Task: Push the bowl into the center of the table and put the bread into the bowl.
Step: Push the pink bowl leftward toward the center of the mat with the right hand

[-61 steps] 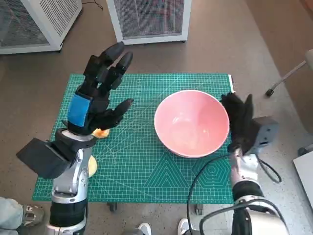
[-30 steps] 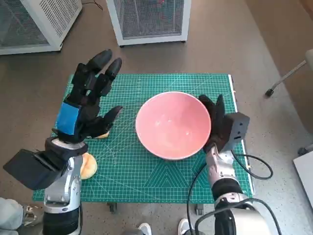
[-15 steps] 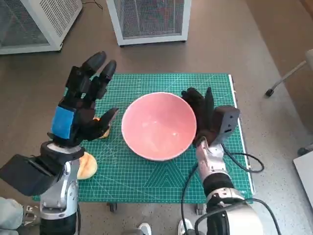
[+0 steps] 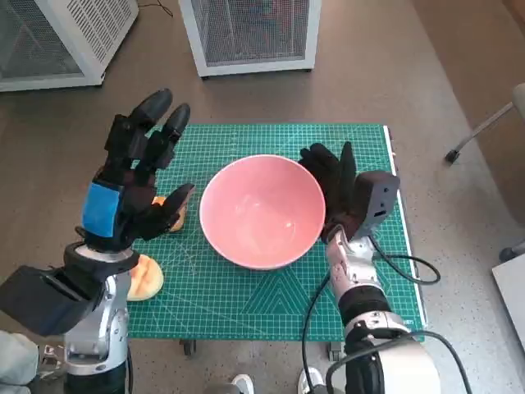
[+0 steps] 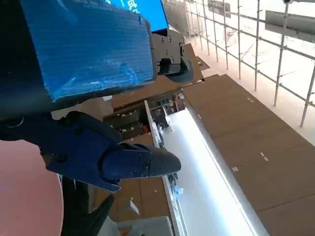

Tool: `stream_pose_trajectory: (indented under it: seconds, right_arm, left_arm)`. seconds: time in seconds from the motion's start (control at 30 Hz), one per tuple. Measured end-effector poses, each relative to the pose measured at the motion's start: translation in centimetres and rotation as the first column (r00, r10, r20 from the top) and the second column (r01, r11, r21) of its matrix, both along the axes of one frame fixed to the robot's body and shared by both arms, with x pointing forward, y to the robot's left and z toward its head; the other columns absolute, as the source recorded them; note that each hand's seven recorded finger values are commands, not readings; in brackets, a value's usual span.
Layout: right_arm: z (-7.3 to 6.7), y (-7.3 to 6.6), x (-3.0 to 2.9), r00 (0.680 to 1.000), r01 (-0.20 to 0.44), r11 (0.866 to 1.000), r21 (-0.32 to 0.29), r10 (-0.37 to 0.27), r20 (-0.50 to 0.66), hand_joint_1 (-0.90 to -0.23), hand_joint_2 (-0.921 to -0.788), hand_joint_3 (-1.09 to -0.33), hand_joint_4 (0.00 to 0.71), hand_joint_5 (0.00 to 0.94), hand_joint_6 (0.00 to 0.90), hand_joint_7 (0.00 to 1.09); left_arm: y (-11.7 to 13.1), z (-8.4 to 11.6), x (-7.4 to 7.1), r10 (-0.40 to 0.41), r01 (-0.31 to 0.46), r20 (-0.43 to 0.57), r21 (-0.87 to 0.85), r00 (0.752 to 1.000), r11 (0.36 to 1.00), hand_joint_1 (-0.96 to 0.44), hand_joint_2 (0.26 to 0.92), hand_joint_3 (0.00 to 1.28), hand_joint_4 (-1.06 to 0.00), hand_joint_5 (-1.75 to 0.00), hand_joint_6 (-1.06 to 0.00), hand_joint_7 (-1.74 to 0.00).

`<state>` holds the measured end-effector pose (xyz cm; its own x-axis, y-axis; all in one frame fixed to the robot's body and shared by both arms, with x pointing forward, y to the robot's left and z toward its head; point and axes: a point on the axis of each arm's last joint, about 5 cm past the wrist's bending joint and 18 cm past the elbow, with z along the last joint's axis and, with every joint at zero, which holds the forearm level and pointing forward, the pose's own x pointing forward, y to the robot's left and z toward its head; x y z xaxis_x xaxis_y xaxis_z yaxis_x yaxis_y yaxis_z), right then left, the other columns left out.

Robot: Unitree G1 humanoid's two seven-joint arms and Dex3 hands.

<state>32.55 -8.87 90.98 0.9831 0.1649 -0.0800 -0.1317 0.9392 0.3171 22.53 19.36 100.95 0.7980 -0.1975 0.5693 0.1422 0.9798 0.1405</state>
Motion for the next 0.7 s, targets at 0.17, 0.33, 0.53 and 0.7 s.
stream_pose_trajectory:
  seconds: [0.17,0.33,0.53,0.7]
  right_arm:
    - [0.1,-0.4,0.14,1.0,-0.002,1.0,-0.006,0.002,0.009,-0.58,-0.921,-0.723,0.299,0.004,0.483,0.03]
    - [1.0,-0.9,0.6,0.997,0.002,1.0,-0.004,-0.002,0.081,-0.586,-0.921,-0.73,0.291,0.001,0.478,0.03]
    - [2.9,-1.8,1.19,0.96,-0.016,0.998,0.053,0.0,0.282,-0.625,-0.921,-0.711,0.257,0.002,0.455,0.01]
    - [4.1,-2.6,1.32,0.879,-0.085,0.993,0.084,0.035,0.476,-0.626,-0.921,-0.703,0.243,0.001,0.442,0.0]
  left_arm:
    - [0.0,-0.2,-0.2,0.003,-0.003,-0.006,-0.001,1.0,1.0,-0.63,0.921,0.36,-0.27,0.0,-0.02,-0.58]
    - [0.1,-0.4,-0.3,0.009,-0.009,-0.014,-0.003,1.0,1.0,-0.64,0.921,0.36,-0.27,0.0,-0.01,-0.58]
    - [0.2,-0.3,-0.3,0.014,-0.014,-0.011,-0.006,1.0,1.0,-0.64,0.921,0.36,-0.26,0.0,0.0,-0.59]
    - [0.2,-0.1,-0.4,0.014,-0.014,-0.003,-0.008,1.0,1.0,-0.64,0.921,0.36,-0.26,0.0,0.0,-0.59]
